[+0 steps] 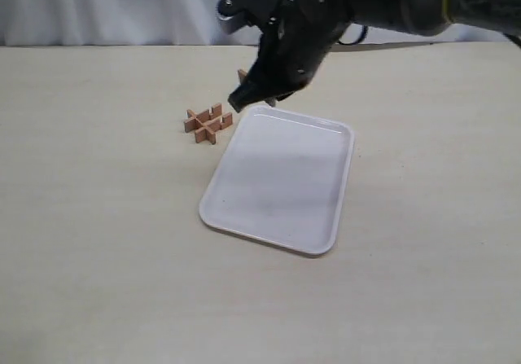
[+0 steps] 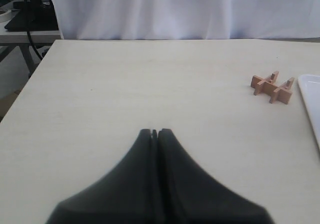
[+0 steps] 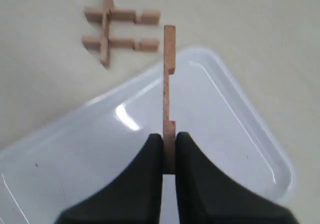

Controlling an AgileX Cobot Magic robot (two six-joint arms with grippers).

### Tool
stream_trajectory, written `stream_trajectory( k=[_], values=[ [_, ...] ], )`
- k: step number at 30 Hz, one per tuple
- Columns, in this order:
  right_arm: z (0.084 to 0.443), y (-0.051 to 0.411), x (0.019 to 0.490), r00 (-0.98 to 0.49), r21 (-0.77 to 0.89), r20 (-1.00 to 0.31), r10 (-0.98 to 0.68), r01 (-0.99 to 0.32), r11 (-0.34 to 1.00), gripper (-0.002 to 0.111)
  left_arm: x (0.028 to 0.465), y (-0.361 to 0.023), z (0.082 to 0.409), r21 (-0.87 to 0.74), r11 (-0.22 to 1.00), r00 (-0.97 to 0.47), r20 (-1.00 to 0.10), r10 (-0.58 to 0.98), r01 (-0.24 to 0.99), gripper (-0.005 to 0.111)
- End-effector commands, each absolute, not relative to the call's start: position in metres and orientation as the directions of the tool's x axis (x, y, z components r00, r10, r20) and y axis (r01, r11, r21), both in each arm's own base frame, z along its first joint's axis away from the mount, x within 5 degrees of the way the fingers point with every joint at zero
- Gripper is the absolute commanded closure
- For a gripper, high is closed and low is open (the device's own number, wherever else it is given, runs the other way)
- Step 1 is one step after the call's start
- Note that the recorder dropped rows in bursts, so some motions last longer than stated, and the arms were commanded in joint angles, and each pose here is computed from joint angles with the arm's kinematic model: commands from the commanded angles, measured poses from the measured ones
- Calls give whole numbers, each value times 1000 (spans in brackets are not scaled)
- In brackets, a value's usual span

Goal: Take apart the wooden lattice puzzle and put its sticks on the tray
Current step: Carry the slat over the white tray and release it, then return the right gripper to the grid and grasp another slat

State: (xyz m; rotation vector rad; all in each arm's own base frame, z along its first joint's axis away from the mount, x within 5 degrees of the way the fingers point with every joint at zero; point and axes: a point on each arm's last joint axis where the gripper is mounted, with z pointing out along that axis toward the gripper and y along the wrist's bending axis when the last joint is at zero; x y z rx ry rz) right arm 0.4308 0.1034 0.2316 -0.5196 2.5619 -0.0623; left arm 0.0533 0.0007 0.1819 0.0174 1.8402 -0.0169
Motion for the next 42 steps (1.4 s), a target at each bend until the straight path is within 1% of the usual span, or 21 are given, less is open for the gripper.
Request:
stream_trajectory(
  k=[1, 2, 5, 11, 13, 16, 18, 19, 21, 24, 27, 32, 35, 39, 42],
  values=[
    [203, 57, 409, -876, -75, -378, -301, -295, 953, 104, 53, 0, 182, 0, 1000, -261, -965, 7, 30, 107],
    [194, 50, 405, -888, -61, -359, -287, -285, 957, 104, 53, 0, 182, 0, 1000, -261, -965, 7, 30, 107],
    [172, 38, 396, -901, -19, -360, -243, -254, 967, 104, 53, 0, 182, 0, 1000, -261, -965, 7, 30, 107],
    [162, 38, 395, -891, -13, -395, -224, -238, 971, 102, 53, 0, 182, 0, 1000, -261, -965, 7, 30, 107],
    [162, 38, 396, -887, -16, -406, -223, -237, 971, 95, 53, 0, 182, 0, 1000, -261, -965, 7, 30, 107],
    [162, 38, 399, -875, -19, -432, -217, -232, 972, 75, 53, 0, 182, 0, 1000, -261, -965, 7, 30, 107],
    [172, 39, 403, -862, -11, -461, -210, -231, 973, 58, 53, 0, 182, 0, 1000, -261, -965, 7, 30, 107],
    [178, 40, 404, -856, -5, -473, -208, -234, 972, 51, 53, 0, 182, 0, 1000, -261, -965, 7, 30, 107],
    [194, 43, 407, -841, 25, -504, -199, -244, 969, 44, 53, 0, 182, 0, 1000, -261, -965, 7, 30, 107],
    [214, 55, 410, -813, 114, -561, -157, -263, 958, 43, 53, 0, 182, 0, 1000, -261, -965, 7, 30, 107],
    [220, 81, 412, -777, 117, -595, -206, -338, 934, 43, 53, 0, 182, 0, 1000, -261, -965, 7, 30, 107],
    [199, 128, 421, -722, 41, -611, -324, -438, 898, 44, 53, 0, 182, 0, 1000, -261, -965, 7, 30, 107],
    [186, 151, 432, -702, 3, -609, -369, -467, 884, 47, 53, 0, 182, 0, 1000, -261, -965, 7, 30, 107],
    [163, 161, 451, -738, 0, -566, -367, -445, 895, 49, 53, 0, 182, 0, 1000, -261, -965, 7, 30, 107],
    [152, 162, 462, -747, -9, -547, -378, -446, 895, 49, 53, 0, 182, 0, 1000, -261, -965, 7, 30, 107]
  ],
)
